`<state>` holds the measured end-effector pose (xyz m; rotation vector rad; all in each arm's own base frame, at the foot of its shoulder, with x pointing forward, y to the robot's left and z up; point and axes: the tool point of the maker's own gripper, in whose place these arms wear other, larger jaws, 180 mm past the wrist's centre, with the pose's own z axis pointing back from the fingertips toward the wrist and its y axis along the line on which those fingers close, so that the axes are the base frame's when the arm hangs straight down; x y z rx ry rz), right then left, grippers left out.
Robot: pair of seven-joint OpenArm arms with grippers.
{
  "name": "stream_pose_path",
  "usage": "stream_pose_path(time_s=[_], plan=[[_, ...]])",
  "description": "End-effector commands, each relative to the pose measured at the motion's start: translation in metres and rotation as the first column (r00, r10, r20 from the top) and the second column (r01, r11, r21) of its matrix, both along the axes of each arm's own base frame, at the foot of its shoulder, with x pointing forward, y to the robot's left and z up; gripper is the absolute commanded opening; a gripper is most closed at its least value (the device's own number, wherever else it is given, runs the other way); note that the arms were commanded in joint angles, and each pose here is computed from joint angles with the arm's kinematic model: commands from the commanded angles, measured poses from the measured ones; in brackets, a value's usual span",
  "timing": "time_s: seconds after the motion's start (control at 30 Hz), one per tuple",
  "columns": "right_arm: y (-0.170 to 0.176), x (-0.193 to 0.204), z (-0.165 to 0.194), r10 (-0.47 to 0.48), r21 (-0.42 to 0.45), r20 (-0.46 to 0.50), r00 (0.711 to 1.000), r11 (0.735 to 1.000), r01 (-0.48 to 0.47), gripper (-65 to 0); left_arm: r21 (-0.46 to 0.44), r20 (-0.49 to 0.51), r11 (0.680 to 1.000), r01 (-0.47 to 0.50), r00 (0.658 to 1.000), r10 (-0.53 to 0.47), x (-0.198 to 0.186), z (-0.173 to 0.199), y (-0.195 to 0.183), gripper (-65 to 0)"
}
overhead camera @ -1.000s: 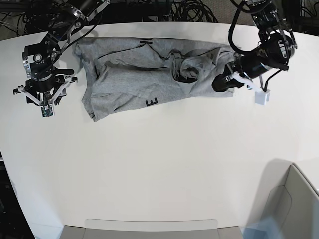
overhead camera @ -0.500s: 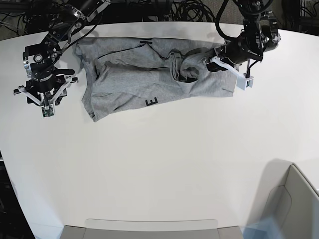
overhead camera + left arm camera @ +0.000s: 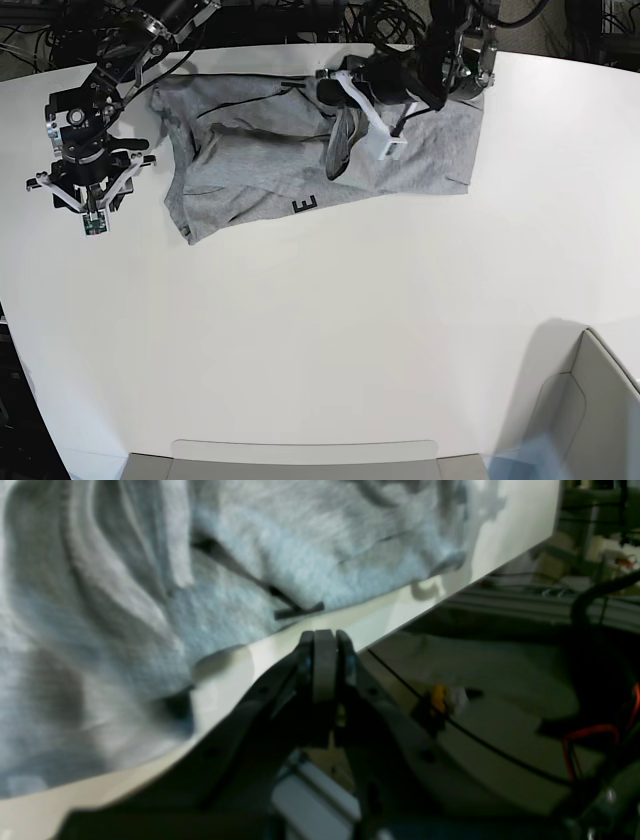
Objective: Fold the T-shirt properly
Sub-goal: 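Press the folded end down with the left gripper and regrasp it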
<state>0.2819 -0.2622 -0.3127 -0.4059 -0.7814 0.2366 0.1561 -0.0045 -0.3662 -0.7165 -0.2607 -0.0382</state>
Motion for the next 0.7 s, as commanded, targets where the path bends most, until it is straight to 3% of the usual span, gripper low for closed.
stream_pose_path(time_s=[0.0,0.1,0.3,0.37,0.53,0.67], plan=[[0.001,0.008,0.013,0.028,-0.011,0.045,0.999,1.000,-0.027,-37.7,0.000,0.041,1.000,-0.025,0.999,0.025,0.010,0.008,0.006,-65.0],[0.001,0.008,0.013,0.028,-0.012,0.045,0.999,1.000,-0.027,-37.7,0.002,0.070,0.998,-0.064,0.995,0.064,0.020,0.015,0.017,-65.0],[0.000,0.011,0.017,0.023,-0.012,0.059,0.998,1.000,-0.023,-37.7,-0.139,0.127,0.973,-0.186,0.971,0.204,0.051,0.041,0.033,-65.0],[0.000,0.011,0.017,0.023,-0.012,0.059,0.998,1.000,-0.023,-37.7,-0.147,0.156,0.959,-0.242,0.952,0.265,0.062,0.044,0.045,-65.0],[0.000,0.012,0.017,0.025,-0.013,0.060,0.998,1.000,-0.024,-37.7,-0.062,0.149,0.956,-0.288,0.944,0.294,0.070,0.020,0.060,-65.0],[0.000,0.011,0.017,0.026,-0.014,0.058,0.998,1.000,-0.025,-37.7,0.023,0.119,0.983,-0.184,0.976,0.180,0.059,-0.001,0.039,-65.0]])
